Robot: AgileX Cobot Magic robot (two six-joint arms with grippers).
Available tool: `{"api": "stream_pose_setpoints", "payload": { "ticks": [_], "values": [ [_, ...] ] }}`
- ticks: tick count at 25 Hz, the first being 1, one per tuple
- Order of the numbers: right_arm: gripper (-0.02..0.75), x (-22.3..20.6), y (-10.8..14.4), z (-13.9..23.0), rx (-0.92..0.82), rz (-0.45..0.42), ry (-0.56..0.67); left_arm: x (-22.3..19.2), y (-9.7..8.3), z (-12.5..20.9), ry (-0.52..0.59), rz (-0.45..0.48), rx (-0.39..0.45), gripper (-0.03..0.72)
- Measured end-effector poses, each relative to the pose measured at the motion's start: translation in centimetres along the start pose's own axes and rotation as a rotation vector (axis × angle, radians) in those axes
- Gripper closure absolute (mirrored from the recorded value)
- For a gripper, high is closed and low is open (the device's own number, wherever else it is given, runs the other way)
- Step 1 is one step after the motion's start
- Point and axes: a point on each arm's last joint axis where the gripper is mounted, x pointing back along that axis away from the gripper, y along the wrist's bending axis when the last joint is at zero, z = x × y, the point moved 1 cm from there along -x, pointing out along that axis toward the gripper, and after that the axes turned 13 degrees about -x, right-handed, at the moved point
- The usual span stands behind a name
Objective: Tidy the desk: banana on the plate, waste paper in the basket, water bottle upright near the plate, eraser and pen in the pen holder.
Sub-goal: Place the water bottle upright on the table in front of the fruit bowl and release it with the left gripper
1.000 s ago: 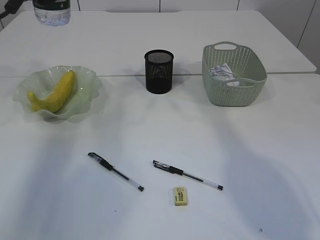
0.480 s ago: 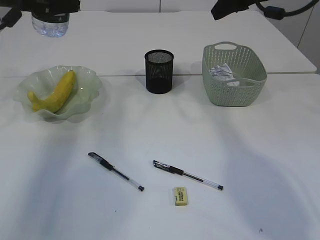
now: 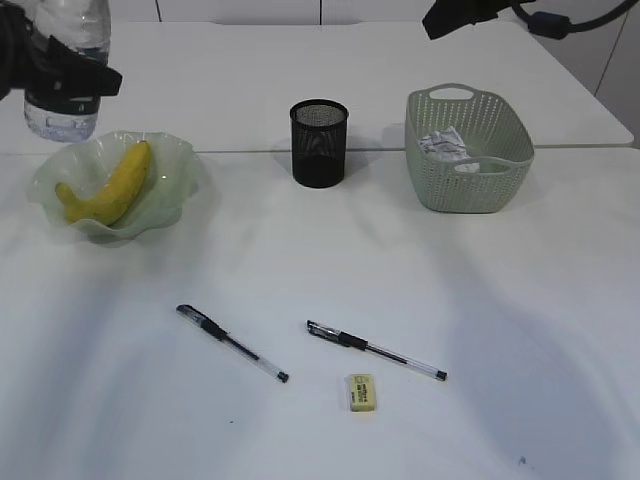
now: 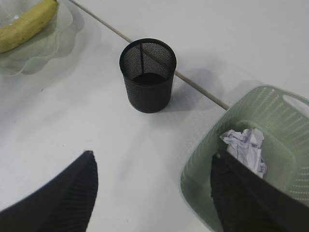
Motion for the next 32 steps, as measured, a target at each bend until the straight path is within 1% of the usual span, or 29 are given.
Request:
{"api": "stream_pose_setpoints", "payload": {
  "ticks": [11,17,21,25,28,32],
  "values": [
    [0.200,0.0,0.0,0.0,0.000,0.002,-0.004,-0.5,-2.5,2.9,0.044,0.109,0.083,0.314],
    [0.200,0.0,0.0,-0.1,0.000,0.004,-0.007,-0.5,-3.7,5.1,0.087,0.136,0.150,0.314],
    [0.200,0.0,0.0,-0.1,0.000,0.004,-0.007,0.4,-3.7,7.7,0.122,0.110,0.240,0.314],
    [0.200,0.0,0.0,-0.1,0.000,0.004,-0.007,1.8,-2.8,9.9,0.120,0.032,0.358,0.314],
    [0.200,0.0,0.0,-0.1,0.000,0.004,-0.007,2.5,-2.1,10.4,0.099,-0.014,0.412,0.314],
    [0.200,0.0,0.0,-0.1,0.000,0.004,-0.007,2.5,-1.7,10.2,0.066,-0.039,0.451,0.314]
  ]
}}
